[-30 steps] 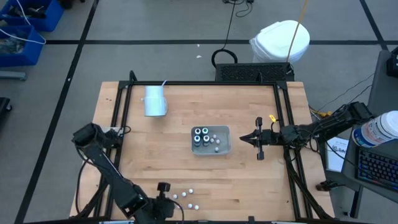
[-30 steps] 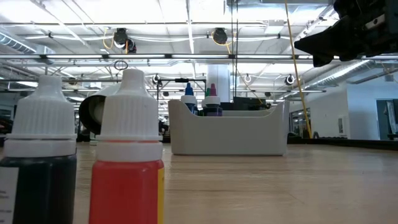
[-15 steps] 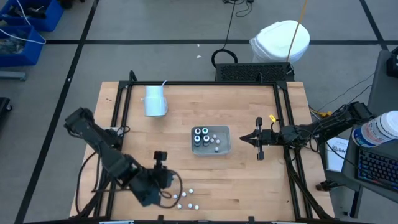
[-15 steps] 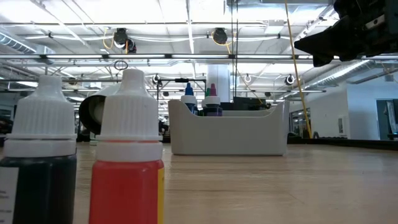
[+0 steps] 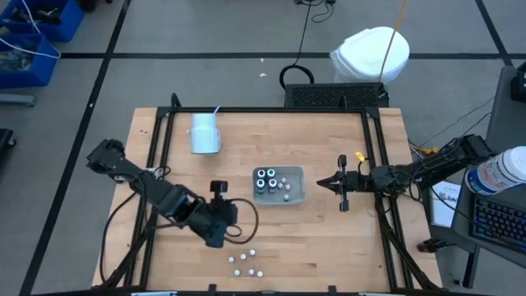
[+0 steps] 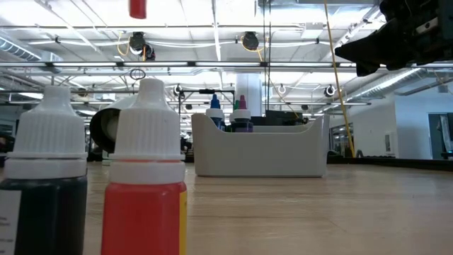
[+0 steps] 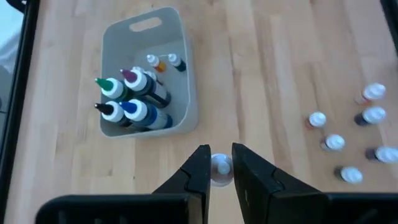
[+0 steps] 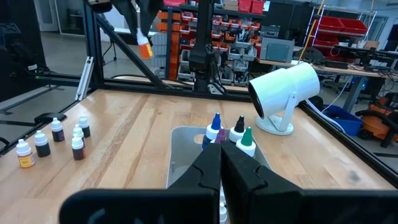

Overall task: Pick & Place food coloring
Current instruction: Put the small orange food coloring bottle into the white container

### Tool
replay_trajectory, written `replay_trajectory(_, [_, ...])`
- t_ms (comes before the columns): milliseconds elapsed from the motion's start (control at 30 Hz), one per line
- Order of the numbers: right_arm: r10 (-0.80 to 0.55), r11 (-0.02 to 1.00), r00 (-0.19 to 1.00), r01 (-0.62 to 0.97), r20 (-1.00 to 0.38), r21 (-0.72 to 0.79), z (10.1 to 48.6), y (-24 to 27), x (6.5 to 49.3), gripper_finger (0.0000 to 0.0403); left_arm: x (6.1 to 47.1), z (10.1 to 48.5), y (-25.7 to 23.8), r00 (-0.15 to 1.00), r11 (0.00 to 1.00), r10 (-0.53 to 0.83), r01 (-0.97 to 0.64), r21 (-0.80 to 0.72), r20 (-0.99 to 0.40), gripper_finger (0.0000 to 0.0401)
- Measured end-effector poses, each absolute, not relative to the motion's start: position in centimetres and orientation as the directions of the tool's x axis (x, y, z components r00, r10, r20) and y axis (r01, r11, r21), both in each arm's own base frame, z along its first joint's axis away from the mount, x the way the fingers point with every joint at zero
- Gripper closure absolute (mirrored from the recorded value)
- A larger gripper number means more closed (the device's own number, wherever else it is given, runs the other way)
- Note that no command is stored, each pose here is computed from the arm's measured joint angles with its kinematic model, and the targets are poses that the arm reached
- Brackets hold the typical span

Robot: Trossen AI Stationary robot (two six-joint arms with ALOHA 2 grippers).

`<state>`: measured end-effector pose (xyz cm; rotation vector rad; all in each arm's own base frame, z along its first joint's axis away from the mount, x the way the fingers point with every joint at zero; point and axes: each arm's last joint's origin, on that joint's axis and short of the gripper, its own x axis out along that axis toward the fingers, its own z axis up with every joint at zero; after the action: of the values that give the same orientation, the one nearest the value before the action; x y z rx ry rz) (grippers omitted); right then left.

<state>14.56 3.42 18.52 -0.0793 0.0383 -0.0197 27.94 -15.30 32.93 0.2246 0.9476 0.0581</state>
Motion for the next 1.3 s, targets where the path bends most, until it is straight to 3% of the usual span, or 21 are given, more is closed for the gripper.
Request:
replay_trajectory(200, [-0.022, 0.997, 0.999, 0.019, -0.037, -0.079, 18.5, 3.4, 14.6, 0.0403, 30.7, 32.4, -14.3, 0.641, 0.983, 0.15, -0.012, 0.186, -0.753, 0.0348])
replay_trajectory(467, [-0.022, 0.997, 0.999, 0.019, -0.037, -0.079, 18.5, 3.4, 14.6, 0.0403, 36.3, 30.0, -12.5, 0.723, 0.982, 0.072, 0.07, 0.177, -0.687, 0.0339])
replay_trajectory(800, [-0.022, 0.997, 0.999, 0.018, -0.047, -0.08, 18.4, 3.4, 14.6, 0.0403, 42.2, 26.9, -6.8, 0.803, 0.99, 0.069, 0.021, 0.143, -0.592, 0.0337])
replay_trajectory(1300, [-0.023, 0.996, 0.998, 0.017, -0.063, -0.085, 18.3, 3.4, 14.5, 0.0403, 45.2, 22.0, -1.0, 0.762, 0.989, 0.129, -0.049, 0.142, -0.635, 0.0336])
